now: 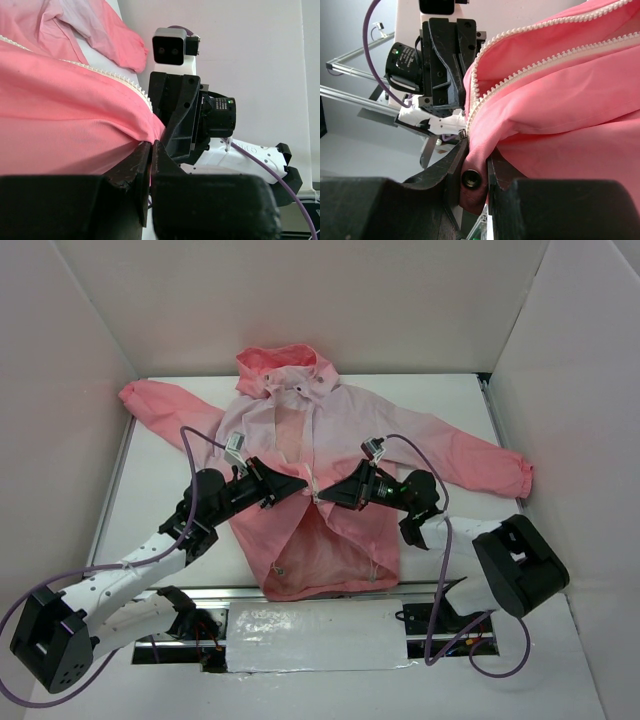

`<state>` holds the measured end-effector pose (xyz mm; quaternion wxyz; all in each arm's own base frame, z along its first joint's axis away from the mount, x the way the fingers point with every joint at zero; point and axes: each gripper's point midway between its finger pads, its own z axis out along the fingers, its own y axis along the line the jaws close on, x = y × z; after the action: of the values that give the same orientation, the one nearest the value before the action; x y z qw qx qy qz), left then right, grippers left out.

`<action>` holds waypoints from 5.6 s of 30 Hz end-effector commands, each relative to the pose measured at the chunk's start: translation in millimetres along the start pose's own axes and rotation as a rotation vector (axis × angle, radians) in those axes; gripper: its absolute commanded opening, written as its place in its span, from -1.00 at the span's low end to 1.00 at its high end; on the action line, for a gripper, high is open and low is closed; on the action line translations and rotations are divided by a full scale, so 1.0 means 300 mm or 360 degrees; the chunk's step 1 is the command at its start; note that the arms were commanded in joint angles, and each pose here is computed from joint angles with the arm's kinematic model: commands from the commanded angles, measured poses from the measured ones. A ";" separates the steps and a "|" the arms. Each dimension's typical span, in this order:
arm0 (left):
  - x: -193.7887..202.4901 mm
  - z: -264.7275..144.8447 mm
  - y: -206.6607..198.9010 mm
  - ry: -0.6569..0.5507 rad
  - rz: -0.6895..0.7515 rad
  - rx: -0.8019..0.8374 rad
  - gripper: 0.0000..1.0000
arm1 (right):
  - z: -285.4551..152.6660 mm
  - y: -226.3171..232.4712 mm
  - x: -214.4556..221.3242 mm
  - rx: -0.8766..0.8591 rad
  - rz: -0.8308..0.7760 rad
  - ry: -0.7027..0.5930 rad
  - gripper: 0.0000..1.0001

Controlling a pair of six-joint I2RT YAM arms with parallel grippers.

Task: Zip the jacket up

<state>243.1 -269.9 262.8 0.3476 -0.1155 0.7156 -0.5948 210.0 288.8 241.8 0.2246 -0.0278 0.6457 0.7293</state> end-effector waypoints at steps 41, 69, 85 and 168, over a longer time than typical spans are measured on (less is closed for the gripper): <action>-0.067 -0.020 -0.089 -0.0128 0.0044 0.0107 -1.00 | -0.038 0.175 -0.010 -0.0397 -0.0218 0.0043 -1.00; -0.233 -0.216 -0.077 -0.0496 0.0312 -0.0383 -1.00 | -0.313 -0.309 0.275 0.1246 0.0035 0.0725 0.41; -0.246 -0.215 -0.117 -0.0438 0.0412 -0.0416 -1.00 | -0.552 -0.645 0.204 0.2440 0.0512 0.0641 0.52; 0.062 0.062 -0.180 0.0450 0.0390 0.0350 0.35 | -0.107 0.041 -0.001 0.1366 -0.0344 -0.0032 -1.00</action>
<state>239.4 -298.2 268.2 0.2933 0.0334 0.7527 -0.5885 197.7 241.5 219.8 0.2749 0.0377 0.9105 0.3067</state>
